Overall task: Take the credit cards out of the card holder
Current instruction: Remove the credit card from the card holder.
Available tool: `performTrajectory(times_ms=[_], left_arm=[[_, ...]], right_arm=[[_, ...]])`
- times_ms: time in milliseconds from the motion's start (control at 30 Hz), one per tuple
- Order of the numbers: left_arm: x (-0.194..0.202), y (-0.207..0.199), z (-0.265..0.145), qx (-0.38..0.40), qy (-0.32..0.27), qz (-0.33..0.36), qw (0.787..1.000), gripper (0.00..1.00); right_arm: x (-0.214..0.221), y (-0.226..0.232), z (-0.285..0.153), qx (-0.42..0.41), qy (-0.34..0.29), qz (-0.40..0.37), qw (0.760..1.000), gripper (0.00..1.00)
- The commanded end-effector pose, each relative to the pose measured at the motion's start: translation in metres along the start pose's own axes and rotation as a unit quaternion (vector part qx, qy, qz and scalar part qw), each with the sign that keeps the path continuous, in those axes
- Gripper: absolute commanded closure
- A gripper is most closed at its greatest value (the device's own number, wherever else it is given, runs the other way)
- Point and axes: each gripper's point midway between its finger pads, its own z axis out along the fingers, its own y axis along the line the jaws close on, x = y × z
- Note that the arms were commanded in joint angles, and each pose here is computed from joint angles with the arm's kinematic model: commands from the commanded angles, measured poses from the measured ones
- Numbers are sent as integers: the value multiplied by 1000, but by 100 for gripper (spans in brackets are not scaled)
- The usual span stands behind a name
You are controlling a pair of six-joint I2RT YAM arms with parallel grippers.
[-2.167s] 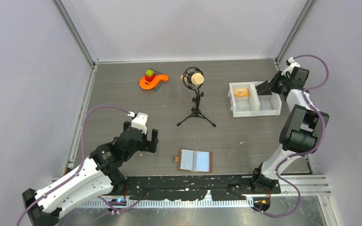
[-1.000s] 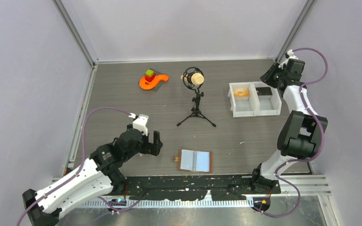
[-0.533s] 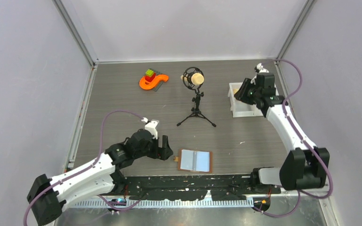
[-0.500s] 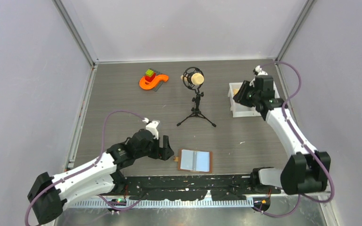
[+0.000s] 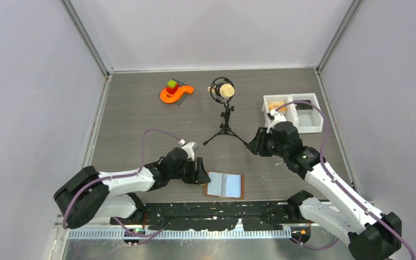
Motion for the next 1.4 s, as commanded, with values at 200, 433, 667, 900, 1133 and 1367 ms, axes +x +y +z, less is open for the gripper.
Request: performTrajectory(times_ms=[200,433,667,900,1133,1367], left_arm=[[-7,-35,5,96,-16,-19,995,95],[-13,-41,-6,108,-39,-21,993,100],[-18,-43,-15,115,-61,-21,991,100],[-14,-48,-19,122,-63,-25,990,100],[-11,-47,-20,119,-63,-25,991,100],[-9,-44,-24,113,-65,-24,991,100]], right_arm=[[43,44,-3,-56,21,-5,998,60],[76,58,1,-58,43,-15,997,56],[103,50,11,-32,62,8,998,51],[119,88,14,-92,76,7,993,40],[142,105,21,-95,103,-17,990,39],[159,111,29,-87,122,-33,988,37]])
